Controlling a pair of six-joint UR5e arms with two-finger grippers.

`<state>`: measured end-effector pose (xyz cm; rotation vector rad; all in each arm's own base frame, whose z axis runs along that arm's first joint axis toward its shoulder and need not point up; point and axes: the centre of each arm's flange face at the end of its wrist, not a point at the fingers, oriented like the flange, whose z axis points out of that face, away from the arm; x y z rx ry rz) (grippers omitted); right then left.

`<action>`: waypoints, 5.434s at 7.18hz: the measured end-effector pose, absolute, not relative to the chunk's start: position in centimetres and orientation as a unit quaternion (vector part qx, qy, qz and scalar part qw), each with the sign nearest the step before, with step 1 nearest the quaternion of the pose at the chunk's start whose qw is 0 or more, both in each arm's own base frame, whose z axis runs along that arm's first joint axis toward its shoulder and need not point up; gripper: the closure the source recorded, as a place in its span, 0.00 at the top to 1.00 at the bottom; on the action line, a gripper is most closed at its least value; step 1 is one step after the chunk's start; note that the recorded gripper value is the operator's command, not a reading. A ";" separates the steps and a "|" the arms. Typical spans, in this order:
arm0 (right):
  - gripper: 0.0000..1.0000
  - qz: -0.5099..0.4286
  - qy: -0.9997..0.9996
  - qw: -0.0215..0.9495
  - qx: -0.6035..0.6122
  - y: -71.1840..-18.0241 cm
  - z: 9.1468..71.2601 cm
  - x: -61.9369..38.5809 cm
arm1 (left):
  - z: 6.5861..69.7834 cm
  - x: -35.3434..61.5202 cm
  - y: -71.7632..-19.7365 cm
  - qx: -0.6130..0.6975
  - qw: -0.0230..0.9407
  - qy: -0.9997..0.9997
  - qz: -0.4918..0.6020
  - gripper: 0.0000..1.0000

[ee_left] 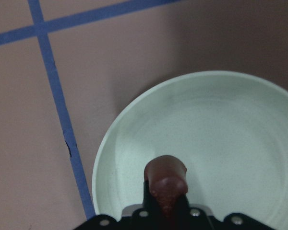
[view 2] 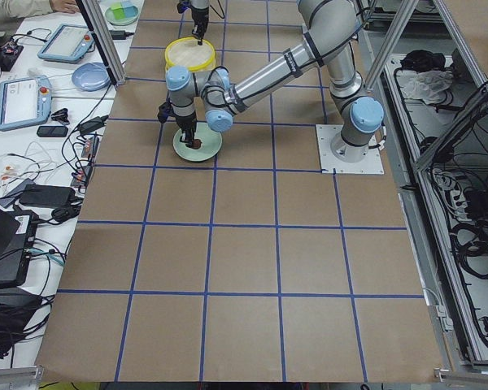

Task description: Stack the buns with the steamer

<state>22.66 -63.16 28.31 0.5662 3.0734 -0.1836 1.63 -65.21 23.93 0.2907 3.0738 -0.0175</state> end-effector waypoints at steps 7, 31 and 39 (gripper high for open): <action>0.00 -0.072 0.980 0.021 0.182 -63.7 28.5 23.1 | 32.8 -1.4 -64.1 0.056 -0.002 0.998 -0.042 0.00; 1.00 -0.081 0.997 0.000 -0.003 -47.4 54.6 14.8 | 29.8 -25.8 -66.1 -0.146 -0.259 0.946 -0.131 0.76; 1.00 -0.080 0.996 0.007 -0.023 -47.5 54.4 15.1 | 32.5 -28.3 -64.9 -0.210 -0.271 0.933 -0.112 1.00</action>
